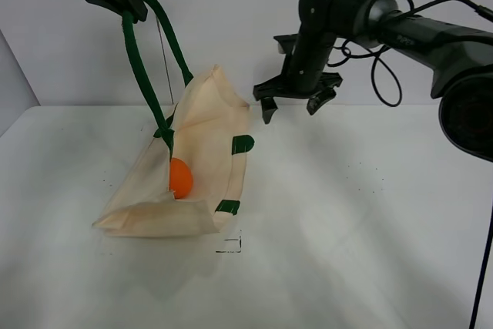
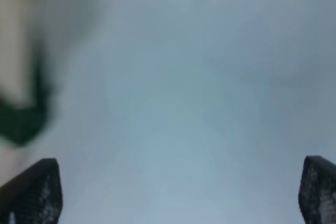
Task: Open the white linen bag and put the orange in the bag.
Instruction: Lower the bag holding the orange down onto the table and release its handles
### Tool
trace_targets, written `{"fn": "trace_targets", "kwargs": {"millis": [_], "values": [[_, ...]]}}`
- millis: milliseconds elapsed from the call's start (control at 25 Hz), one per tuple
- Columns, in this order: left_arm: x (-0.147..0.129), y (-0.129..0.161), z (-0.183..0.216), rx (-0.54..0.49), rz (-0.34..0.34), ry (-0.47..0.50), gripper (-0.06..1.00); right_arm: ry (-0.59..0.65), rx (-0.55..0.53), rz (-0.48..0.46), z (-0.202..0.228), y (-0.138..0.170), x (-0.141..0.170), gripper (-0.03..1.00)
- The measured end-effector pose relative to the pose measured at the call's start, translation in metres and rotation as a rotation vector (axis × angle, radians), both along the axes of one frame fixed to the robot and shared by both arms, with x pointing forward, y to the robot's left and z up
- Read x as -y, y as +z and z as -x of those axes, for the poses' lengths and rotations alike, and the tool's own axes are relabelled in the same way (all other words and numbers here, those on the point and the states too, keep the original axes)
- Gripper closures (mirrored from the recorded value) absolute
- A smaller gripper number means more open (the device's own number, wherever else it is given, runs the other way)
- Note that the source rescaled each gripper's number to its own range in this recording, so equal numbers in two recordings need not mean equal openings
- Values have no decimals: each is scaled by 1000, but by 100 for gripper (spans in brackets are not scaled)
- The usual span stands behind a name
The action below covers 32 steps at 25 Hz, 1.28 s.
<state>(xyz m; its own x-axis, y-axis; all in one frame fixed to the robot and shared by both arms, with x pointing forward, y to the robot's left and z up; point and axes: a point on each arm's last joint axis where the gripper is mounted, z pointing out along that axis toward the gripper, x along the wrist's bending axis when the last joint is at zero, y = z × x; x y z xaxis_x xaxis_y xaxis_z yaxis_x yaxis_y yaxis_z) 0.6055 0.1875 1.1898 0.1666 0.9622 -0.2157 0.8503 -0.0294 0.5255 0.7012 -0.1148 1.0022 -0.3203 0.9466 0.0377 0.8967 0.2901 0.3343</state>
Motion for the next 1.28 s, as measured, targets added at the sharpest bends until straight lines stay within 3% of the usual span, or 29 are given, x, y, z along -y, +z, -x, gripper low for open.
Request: {"fn": "trace_targets", "kwargs": {"millis": [280, 480, 720, 920, 1280], "values": [[0, 0, 0, 0, 0, 0, 94, -216, -29, 31, -27, -1, 109, -3], [0, 0, 0, 0, 0, 0, 94, -295, -49, 35, -30, -2, 149, -3], [0, 0, 0, 0, 0, 0, 94, -305, -48, 24, -30, 0, 154, -3], [0, 0, 0, 0, 0, 0, 94, -305, -48, 17, -9, 21, 154, -3], [0, 0, 0, 0, 0, 0, 94, -303, -149, 45, 128, 62, 163, -3]]}}
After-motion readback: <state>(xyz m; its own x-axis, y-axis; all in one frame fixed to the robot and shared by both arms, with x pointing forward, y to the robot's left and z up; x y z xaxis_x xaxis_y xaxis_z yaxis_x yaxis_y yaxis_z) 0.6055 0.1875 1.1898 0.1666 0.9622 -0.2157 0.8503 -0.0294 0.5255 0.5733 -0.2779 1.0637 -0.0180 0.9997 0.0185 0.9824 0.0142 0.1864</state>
